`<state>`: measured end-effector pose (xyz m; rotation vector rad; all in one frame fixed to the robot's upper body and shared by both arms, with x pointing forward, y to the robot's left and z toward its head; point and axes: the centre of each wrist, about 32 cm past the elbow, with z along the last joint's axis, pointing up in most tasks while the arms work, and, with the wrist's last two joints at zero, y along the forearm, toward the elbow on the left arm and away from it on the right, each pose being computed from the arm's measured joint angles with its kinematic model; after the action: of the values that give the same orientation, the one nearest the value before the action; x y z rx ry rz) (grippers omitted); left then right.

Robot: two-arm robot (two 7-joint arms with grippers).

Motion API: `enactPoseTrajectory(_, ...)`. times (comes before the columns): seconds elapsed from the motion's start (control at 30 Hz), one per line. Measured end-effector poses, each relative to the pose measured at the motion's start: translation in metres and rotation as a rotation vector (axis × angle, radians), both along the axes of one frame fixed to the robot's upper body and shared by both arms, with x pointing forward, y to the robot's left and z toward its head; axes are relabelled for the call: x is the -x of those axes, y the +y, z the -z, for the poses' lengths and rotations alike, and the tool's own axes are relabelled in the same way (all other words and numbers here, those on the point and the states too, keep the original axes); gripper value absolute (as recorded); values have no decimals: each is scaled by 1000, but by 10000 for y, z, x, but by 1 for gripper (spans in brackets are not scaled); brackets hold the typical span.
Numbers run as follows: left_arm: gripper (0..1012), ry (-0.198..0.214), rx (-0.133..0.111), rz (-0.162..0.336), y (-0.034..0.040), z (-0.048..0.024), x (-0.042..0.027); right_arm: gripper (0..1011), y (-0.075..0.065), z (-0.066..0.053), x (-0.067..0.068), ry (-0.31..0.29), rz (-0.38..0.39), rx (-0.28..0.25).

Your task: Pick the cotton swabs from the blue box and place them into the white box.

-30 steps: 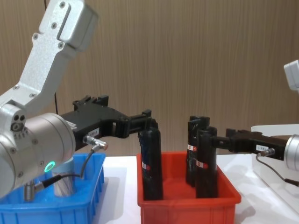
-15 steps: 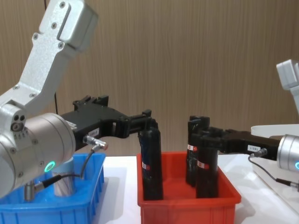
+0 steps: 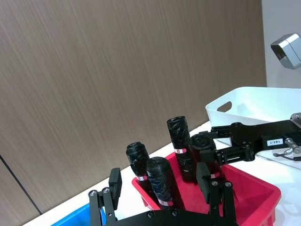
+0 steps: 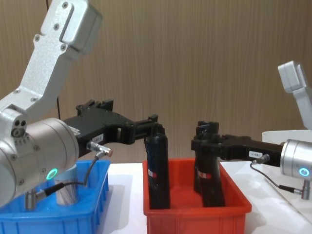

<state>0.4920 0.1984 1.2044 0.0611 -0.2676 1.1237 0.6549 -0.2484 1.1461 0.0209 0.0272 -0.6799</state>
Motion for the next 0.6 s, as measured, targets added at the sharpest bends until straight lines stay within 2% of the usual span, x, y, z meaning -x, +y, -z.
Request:
enactPoseTrajectory(0.27, 1004, 0, 0, 0, 0, 0, 0, 654, 19, -6, -31, 1, 1, 2)
enactPoseTrajectory(0.3, 1004, 0, 0, 0, 0, 0, 0, 595, 20, -8, -34, 0, 2, 3)
enactPoseTrajectory(0.6, 1004, 0, 0, 0, 0, 0, 0, 501, 14, -11, -50, -4, 15, 2)
